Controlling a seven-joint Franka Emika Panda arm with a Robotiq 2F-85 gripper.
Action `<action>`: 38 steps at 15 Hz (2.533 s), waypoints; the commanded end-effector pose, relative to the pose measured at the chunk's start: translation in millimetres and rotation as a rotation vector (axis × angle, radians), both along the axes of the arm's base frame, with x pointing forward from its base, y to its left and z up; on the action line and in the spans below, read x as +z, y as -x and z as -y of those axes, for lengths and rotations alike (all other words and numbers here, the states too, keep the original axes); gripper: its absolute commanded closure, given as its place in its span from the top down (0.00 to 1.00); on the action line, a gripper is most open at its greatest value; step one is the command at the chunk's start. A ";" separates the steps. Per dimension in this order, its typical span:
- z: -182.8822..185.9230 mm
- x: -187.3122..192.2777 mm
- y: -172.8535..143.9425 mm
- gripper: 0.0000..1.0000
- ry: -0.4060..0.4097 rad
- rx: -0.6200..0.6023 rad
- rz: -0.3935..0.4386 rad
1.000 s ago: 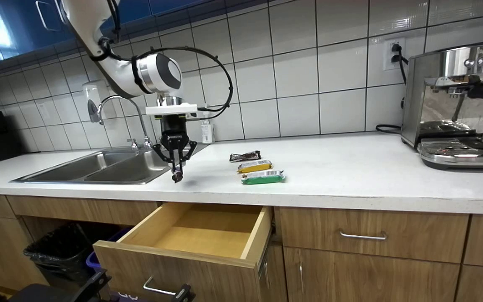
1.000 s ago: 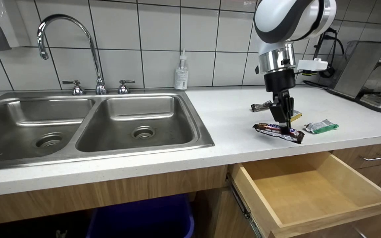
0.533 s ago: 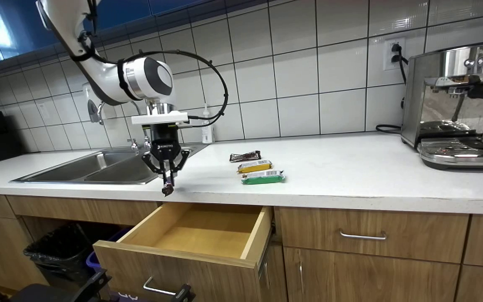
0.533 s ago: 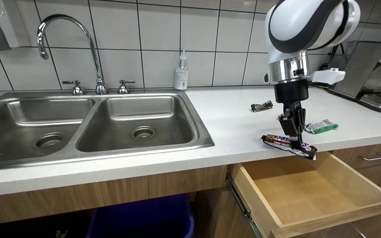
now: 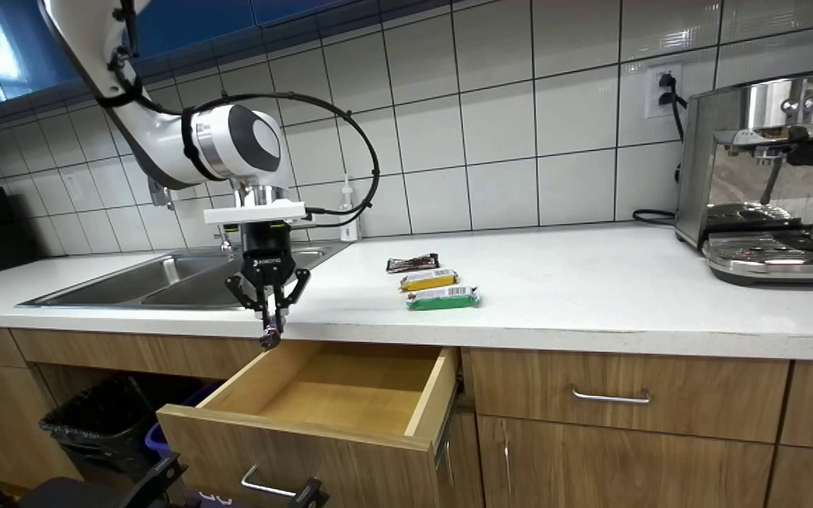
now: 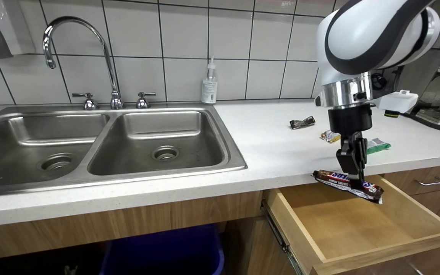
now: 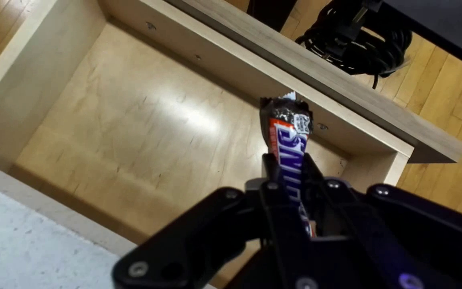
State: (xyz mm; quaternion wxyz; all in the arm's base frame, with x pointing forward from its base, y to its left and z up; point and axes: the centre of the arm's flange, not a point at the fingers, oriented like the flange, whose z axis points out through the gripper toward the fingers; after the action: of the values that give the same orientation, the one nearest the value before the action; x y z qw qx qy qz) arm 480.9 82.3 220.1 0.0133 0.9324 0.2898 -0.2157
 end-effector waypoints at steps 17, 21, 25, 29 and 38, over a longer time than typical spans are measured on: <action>-11.0 -35.1 18.3 0.04 0.051 0.041 0.004; -21.7 -50.6 21.3 0.04 0.064 0.048 0.007; -28.5 -66.1 24.0 0.04 0.073 0.043 0.017; -29.3 -78.6 26.5 0.04 0.077 0.040 0.018; -26.4 -78.2 35.5 0.59 0.076 0.032 0.020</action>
State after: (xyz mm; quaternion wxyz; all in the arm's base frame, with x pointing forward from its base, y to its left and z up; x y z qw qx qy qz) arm 453.7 109.7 131.3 0.0428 0.9243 0.3034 -0.2275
